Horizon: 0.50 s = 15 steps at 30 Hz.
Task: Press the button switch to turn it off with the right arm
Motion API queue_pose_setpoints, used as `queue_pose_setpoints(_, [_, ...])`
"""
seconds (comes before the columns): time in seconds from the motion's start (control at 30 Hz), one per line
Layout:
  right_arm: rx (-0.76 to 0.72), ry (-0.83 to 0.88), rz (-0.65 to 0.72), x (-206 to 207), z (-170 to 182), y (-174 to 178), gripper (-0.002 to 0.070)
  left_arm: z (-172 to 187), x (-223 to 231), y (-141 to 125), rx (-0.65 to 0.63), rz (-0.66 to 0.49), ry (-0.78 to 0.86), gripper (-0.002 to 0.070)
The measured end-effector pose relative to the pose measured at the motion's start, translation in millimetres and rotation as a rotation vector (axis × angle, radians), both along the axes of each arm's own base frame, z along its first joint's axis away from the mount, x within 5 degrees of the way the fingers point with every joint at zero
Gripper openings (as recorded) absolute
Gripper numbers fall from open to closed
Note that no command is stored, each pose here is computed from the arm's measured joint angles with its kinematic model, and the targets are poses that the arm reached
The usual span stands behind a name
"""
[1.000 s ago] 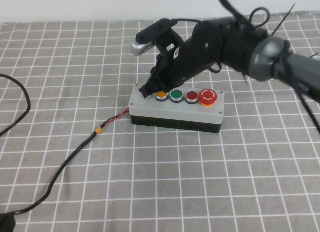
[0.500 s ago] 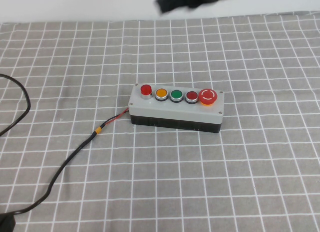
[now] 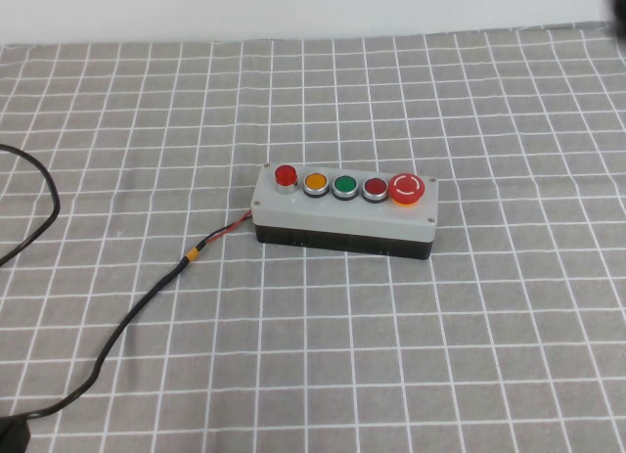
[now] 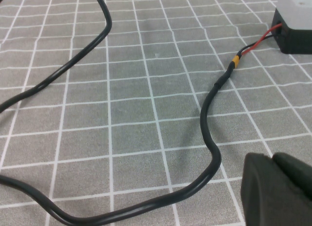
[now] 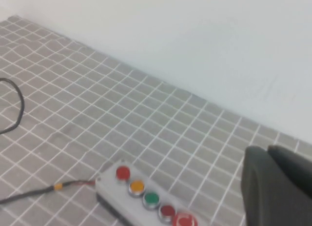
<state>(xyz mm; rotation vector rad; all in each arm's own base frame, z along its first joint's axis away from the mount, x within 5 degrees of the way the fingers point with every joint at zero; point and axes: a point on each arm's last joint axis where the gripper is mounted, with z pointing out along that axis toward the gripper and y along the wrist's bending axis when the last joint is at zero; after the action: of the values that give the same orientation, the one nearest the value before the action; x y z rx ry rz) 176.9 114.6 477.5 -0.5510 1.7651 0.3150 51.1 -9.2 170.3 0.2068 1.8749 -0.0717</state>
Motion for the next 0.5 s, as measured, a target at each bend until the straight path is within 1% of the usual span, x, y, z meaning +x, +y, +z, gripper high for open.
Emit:
queue_pose_setpoints(0.23, [0.060, 0.001, -0.024, -60.8, -55.5, -43.6, -0.0016, 0.0, 0.0, 0.0, 0.000, 0.000, 0.000, -0.0004])
queue_pose_setpoints(0.4, [0.042, 0.029, -0.024, -78.0, -97.7, -55.5, -0.0016, 0.0, 0.0, 0.0, 0.000, 0.000, 0.000, -0.0004])
queue_pose_setpoints(0.5, [0.059, 0.011, -0.019, -84.8, -108.0, -59.7, -0.0016, 0.0, 0.0, 0.0, 0.000, 0.000, 0.000, -0.0004])
